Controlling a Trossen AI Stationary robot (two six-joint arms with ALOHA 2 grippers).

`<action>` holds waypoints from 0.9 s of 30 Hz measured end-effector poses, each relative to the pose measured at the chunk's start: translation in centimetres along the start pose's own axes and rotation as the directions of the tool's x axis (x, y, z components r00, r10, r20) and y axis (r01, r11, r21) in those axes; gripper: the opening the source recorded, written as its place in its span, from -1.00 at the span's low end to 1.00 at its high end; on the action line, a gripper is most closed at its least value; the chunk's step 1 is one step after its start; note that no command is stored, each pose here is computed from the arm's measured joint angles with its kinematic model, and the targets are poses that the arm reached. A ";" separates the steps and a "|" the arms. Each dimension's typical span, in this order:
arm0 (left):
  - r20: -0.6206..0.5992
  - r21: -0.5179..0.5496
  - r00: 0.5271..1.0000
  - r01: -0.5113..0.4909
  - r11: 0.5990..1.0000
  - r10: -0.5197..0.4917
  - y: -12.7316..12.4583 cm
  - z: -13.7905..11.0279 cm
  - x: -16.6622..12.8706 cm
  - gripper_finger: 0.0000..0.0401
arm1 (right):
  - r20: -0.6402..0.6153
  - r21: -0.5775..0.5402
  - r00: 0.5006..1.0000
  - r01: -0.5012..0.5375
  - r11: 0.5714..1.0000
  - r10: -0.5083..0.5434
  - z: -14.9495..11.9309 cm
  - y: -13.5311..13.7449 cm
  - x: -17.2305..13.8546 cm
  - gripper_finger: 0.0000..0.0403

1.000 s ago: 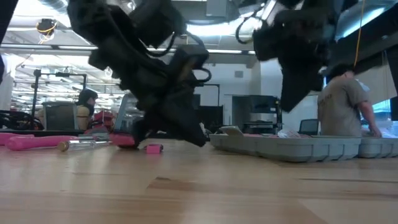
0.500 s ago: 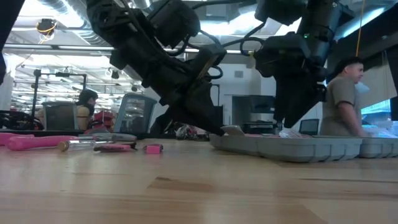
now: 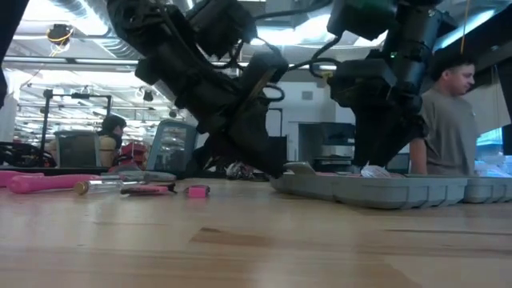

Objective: Prefit tool cases
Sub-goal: Remove the orange measuring tape from the gray prefit tool case

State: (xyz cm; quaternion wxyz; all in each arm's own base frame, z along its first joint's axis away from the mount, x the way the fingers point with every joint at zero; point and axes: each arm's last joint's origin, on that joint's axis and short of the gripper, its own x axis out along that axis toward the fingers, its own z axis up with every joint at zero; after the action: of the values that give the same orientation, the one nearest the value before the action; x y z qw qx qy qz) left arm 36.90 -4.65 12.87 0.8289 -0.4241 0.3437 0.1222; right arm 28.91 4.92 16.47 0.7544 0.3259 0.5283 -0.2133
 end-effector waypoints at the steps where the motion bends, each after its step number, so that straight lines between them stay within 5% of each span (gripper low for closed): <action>1: 0.001 0.007 1.000 0.004 1.000 -0.004 -0.2 0.1 0.0 -1.00 | 0.007 0.000 1.000 0.004 1.000 -0.004 0.0 0.0 0.0 -0.09; 17: -0.059 0.038 0.997 -0.040 0.998 0.042 0.7 1.8 3.5 -1.00 | -0.016 0.073 0.999 0.045 0.996 -0.044 0.0 0.0 2.3 -0.09; 27: -0.072 0.038 0.996 -0.049 0.998 0.051 0.7 1.8 3.5 -1.00 | -0.042 0.067 0.999 0.033 0.997 -0.030 -0.5 0.5 0.3 -0.09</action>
State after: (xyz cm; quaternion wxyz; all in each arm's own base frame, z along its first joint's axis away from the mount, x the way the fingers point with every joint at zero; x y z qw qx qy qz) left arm 40.02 -3.10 10.80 0.8199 -0.4046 0.3864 0.1211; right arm 29.01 5.59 16.19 0.7286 0.3473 0.5411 -0.2361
